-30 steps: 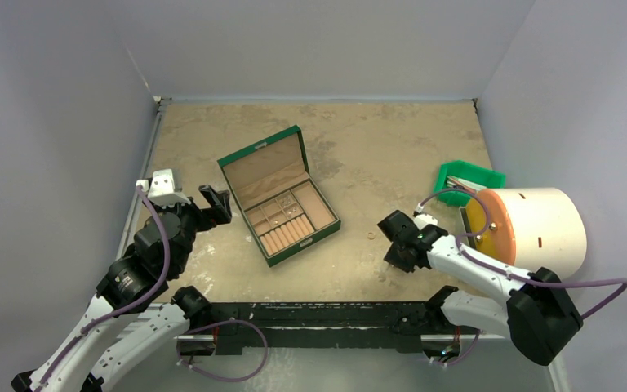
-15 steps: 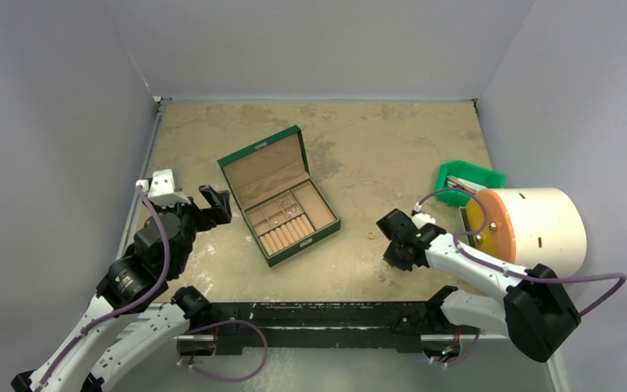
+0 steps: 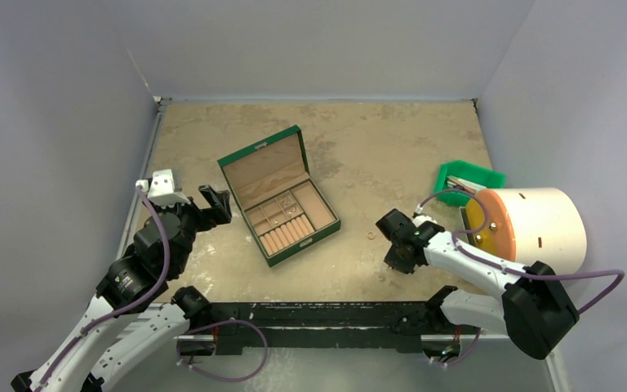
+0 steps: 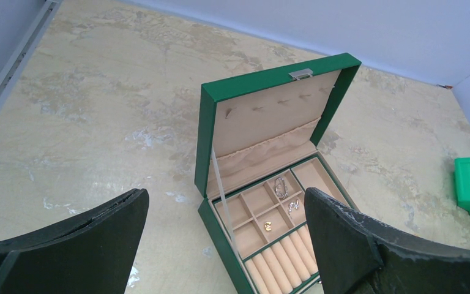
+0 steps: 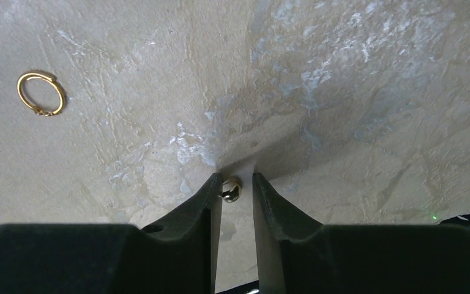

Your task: Organize the mixed jewelry

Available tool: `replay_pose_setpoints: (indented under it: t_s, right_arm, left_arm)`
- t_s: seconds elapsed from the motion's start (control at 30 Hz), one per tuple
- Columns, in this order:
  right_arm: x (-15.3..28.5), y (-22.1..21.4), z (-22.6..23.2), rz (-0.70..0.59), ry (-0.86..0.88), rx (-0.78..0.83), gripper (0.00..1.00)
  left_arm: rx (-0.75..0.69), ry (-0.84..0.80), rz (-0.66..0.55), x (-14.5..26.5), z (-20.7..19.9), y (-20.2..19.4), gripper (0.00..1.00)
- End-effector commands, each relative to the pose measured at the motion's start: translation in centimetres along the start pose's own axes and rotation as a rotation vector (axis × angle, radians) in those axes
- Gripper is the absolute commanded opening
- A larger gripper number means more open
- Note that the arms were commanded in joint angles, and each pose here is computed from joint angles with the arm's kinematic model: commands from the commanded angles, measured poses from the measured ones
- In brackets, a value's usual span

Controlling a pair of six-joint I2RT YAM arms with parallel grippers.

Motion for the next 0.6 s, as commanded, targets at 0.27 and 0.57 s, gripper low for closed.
replay_pose_setpoints:
  t_s: [0.27, 0.57]
  right_arm:
    - [0.6, -0.3, 0.3, 0.038, -0.003, -0.075, 0.29]
    - [0.1, -1.3, 0.8, 0.096, -0.006, -0.089, 0.28]
  left_arm:
    - [0.048, -0.029, -0.059, 0.6, -0.7, 2.2, 0.99]
    - [0.049, -0.031, -0.06, 0.6, -0.6, 2.2, 0.98]
Point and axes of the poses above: each gripper's point midway between its finger pads, its own x axis back along the fingers, its own z axis along the line the jaws close on, y = z × x, the point moved 1 cm from there along x, back along the fingers, and after that the axes turned 6 degrees about x, right-handed, at the moved point
